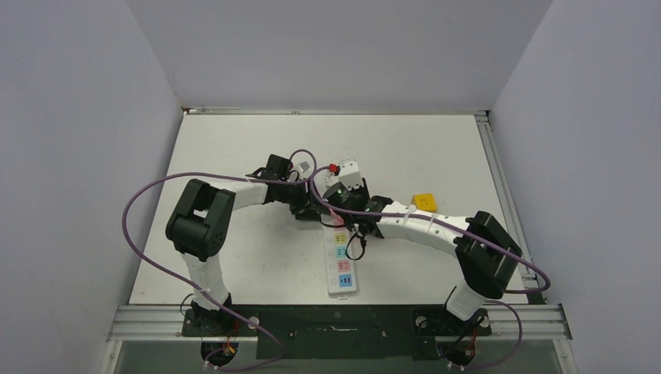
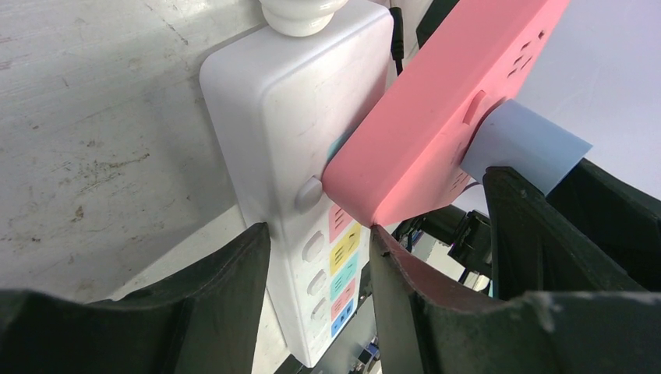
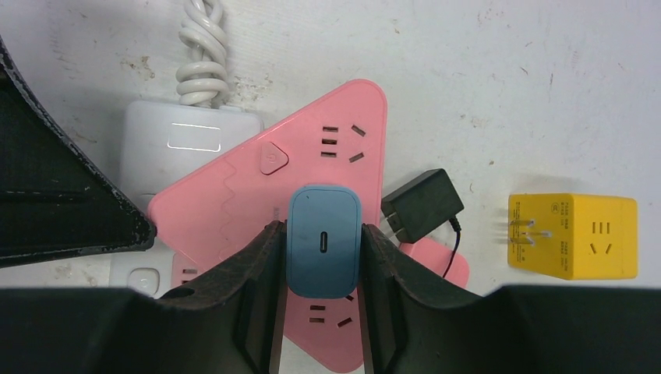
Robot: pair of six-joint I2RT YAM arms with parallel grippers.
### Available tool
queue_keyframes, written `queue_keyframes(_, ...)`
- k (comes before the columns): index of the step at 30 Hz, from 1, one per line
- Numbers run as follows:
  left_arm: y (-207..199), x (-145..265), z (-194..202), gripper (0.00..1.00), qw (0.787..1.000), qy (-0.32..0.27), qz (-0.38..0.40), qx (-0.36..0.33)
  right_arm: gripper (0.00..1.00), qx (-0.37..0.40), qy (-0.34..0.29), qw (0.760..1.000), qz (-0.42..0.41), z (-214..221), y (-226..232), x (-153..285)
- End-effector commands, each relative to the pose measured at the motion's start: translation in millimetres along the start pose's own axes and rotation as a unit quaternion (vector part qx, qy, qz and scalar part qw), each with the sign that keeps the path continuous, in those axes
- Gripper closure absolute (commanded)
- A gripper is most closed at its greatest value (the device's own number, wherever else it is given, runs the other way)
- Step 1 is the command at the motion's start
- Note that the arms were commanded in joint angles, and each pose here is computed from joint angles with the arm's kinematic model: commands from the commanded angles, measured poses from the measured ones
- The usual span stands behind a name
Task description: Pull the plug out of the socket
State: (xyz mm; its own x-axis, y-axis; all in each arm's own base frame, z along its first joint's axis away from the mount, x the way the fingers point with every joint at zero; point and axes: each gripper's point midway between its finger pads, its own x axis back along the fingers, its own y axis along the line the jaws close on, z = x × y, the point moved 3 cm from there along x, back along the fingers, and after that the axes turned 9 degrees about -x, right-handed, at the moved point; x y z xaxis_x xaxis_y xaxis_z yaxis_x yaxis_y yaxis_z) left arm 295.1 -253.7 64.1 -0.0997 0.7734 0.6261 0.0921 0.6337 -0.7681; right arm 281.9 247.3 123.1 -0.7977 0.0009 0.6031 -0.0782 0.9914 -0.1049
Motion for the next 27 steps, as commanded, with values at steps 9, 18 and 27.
queue_keyframes(9,72,-22,28,0.56,0.987,0.022,-0.156,0.022,0.95,-0.08,0.007,0.984,-0.162,-29,37,16)
queue_keyframes(18,72,-22,29,0.57,0.987,0.023,-0.156,0.022,0.95,-0.118,0.031,0.972,-0.203,-30,26,10)
queue_keyframes(27,72,-22,28,0.57,0.987,0.023,-0.156,0.022,0.95,-0.105,0.018,0.979,-0.171,-30,22,9)
